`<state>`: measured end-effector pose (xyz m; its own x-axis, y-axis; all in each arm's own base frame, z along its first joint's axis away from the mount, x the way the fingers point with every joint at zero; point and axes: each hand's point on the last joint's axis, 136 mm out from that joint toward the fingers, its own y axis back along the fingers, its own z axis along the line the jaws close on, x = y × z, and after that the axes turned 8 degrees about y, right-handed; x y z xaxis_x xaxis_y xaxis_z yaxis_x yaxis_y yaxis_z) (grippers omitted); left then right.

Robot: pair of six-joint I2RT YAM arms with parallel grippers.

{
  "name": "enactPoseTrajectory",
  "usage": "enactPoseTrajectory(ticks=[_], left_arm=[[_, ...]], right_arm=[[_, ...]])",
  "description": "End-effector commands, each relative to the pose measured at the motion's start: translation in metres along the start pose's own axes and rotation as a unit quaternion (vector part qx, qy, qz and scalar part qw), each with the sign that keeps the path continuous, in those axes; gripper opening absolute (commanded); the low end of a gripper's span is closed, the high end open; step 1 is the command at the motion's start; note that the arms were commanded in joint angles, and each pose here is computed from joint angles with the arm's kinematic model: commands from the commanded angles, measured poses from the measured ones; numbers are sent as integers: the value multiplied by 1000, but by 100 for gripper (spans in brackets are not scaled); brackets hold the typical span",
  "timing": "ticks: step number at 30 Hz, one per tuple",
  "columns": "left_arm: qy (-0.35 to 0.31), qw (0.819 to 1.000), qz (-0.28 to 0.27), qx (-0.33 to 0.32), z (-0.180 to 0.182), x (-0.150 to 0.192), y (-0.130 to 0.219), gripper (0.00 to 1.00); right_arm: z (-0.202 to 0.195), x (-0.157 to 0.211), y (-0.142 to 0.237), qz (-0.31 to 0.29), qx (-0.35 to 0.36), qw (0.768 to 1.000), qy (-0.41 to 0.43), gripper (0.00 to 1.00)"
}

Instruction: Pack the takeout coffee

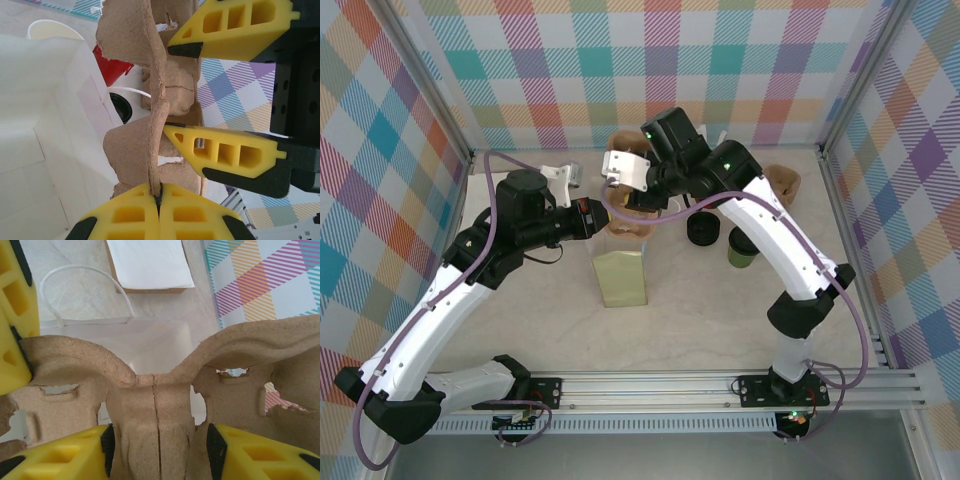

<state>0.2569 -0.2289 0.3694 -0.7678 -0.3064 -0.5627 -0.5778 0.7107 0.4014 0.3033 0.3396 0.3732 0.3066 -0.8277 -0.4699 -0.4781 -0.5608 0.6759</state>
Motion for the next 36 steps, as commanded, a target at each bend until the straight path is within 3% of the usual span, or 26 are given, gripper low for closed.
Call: enactPoseTrajectory(ticks=[1,7,16,23,31,36], left_arm=[[-21,1000,-13,19,-13,-5,4,0],[-23,999,-14,20,-14,-5,4,0],[-22,999,-16,16,-12,-7,5,1],[-26,999,-26,2,-13,-10,17,24],[-20,995,-62,-74,4,-19,57,56],[-6,987,-76,-145,34,-19,77,66]], right_arm=[[1,0,-4,7,-4,1000,-3,52],[2,1,-9,13,-8,1000,-1,53],[4,3,-8,17,-15,1000,-1,37],[1,3,-3,8,-13,1000,-11,35],[-11,-3,6,-32,-9,998,-44,33],[-12,-16,14,-78,-23,995,-66,33]])
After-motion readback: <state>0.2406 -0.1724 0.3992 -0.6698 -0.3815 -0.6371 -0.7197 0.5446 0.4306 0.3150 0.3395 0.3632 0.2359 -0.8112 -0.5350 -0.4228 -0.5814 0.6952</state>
